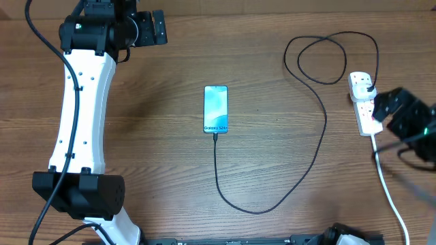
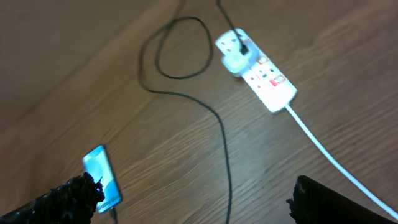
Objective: Plug charger to phone and switch on socket
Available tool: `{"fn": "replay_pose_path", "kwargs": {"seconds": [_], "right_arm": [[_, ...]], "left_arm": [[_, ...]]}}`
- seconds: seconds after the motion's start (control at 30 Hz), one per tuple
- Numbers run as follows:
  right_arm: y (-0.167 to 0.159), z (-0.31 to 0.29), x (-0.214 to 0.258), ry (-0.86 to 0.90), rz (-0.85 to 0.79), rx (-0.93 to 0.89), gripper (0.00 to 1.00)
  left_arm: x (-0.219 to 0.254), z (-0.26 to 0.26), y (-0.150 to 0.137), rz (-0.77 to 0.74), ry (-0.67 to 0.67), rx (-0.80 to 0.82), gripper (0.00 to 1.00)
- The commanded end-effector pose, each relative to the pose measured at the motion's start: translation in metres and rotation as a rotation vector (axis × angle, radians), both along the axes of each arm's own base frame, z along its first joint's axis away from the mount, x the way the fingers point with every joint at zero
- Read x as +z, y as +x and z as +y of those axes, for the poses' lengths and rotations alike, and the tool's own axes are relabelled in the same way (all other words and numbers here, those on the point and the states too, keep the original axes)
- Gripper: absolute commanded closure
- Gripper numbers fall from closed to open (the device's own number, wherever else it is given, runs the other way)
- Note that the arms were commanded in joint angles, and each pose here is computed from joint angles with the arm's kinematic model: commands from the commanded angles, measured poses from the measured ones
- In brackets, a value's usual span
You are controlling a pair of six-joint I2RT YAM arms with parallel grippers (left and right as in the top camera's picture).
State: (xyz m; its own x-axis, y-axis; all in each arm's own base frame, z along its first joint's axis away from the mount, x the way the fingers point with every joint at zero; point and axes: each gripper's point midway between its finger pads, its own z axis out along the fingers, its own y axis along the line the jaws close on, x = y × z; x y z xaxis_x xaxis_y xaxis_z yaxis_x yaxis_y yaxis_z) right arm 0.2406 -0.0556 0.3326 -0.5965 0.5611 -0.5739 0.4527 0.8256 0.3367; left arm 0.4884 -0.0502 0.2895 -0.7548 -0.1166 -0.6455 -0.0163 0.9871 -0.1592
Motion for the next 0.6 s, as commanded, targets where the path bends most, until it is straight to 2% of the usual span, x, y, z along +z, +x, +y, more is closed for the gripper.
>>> {"fn": "replay_pose_path", "kwargs": {"seconds": [0.0,0.23,0.4,0.57], "right_arm": [[-0.020,0.018,0.008,-0.009,-0.037,0.044,0.00],[-0.062,0.035,0.004,0.009,-0.010,0.065,0.00],[-0.084,0.051,-0.014,0.092,0.106,0.095,0.00],[-0.081,0.071,-0.009,0.184,0.076,0.169,0.00]], "left_arm": [[-0.002,0.000,0.001,0.001,0.014,-0.002,0.00],[-0.002,0.000,0.001,0.001,0.013,-0.002,0.00],[-0.002,0.000,0.001,0.001,0.013,-0.002,0.00],[-0.002,0.000,0.001,0.001,0.014,-0.002,0.00]]}}
